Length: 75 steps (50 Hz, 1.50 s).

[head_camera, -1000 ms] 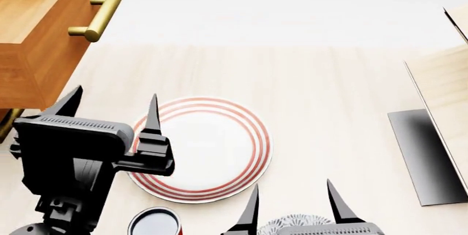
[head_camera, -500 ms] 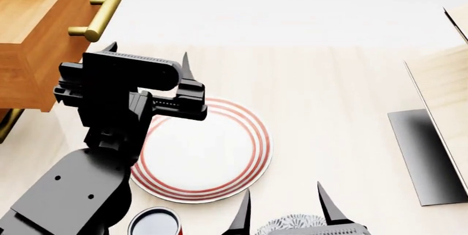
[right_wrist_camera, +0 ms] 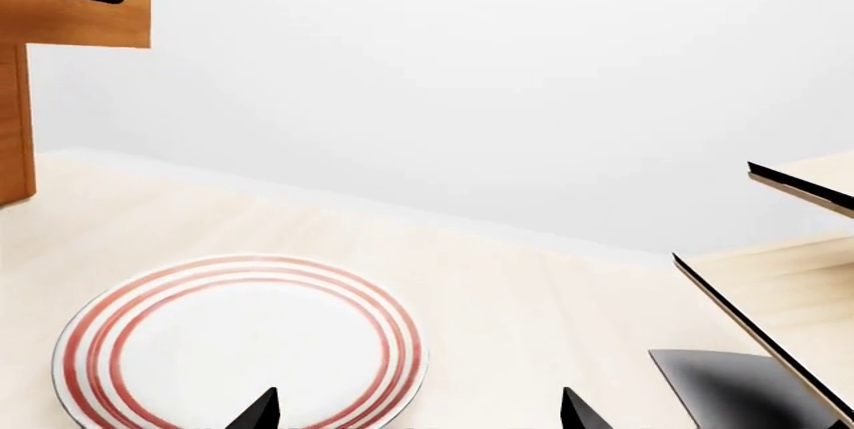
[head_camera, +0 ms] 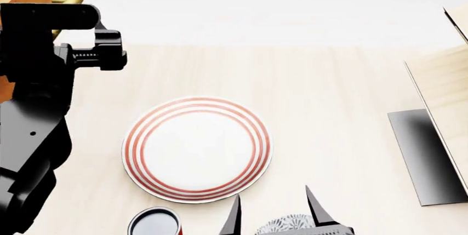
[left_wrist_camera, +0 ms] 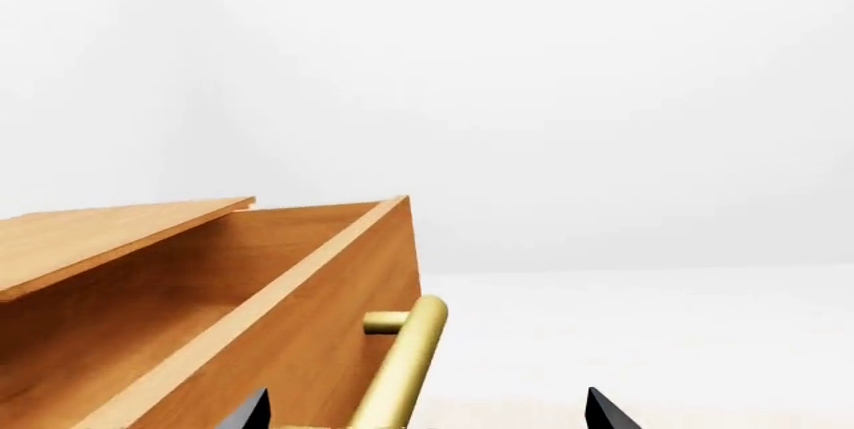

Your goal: Close the top drawer of the cabinet.

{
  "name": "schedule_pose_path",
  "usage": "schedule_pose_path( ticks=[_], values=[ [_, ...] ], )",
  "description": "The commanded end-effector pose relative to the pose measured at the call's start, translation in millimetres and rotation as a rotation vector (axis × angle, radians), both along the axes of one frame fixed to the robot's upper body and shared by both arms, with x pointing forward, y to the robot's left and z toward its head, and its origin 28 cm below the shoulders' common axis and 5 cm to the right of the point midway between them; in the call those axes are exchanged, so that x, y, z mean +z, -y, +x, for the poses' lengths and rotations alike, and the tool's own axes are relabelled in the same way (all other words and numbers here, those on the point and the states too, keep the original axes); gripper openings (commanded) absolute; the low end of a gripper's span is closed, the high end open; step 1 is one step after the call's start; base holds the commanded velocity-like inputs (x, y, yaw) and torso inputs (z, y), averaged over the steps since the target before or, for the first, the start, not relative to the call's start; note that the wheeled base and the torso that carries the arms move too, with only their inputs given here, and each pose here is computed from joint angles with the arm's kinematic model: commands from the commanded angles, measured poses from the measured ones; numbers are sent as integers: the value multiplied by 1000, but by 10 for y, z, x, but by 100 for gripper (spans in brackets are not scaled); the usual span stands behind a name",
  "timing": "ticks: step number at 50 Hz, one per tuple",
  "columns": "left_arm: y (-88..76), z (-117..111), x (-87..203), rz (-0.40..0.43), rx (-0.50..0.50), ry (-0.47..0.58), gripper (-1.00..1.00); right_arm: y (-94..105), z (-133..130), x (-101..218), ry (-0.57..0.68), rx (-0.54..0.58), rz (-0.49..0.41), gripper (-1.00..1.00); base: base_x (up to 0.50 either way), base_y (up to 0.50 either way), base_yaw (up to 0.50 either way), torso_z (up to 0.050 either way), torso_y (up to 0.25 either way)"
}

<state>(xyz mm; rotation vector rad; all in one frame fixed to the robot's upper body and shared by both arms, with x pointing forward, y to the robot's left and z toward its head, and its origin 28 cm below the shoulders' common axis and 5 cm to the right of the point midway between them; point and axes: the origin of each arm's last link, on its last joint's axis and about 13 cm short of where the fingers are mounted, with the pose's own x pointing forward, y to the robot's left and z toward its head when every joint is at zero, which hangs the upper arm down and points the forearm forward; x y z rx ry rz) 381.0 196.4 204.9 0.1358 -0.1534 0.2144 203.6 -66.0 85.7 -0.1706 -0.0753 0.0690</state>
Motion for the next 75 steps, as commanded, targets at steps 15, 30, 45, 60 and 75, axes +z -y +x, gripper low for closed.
schedule_pose_path(
  ticks=[15, 30, 45, 60, 75],
  values=[
    [-522, 130, 87, -40, 236, -23, 100, -24, 10, -30, -9, 8, -8, 100, 0, 0, 0, 0, 0],
    [-783, 142, 97, -59, 380, -23, 100, -36, 9, -67, -17, 8, -7, 100, 0, 0, 0, 0, 0],
    [-956, 119, 80, -60, 459, -26, 100, -44, 7, -98, -28, 11, -12, 100, 0, 0, 0, 0, 0],
    [-1041, 111, 87, -58, 502, -26, 100, -48, 22, -124, -34, 16, -13, 100, 0, 0, 0, 0, 1],
    [-1145, 92, 80, -66, 555, -34, 100, -53, 26, -150, -41, 14, -13, 100, 0, 0, 0, 0, 0]
  ],
)
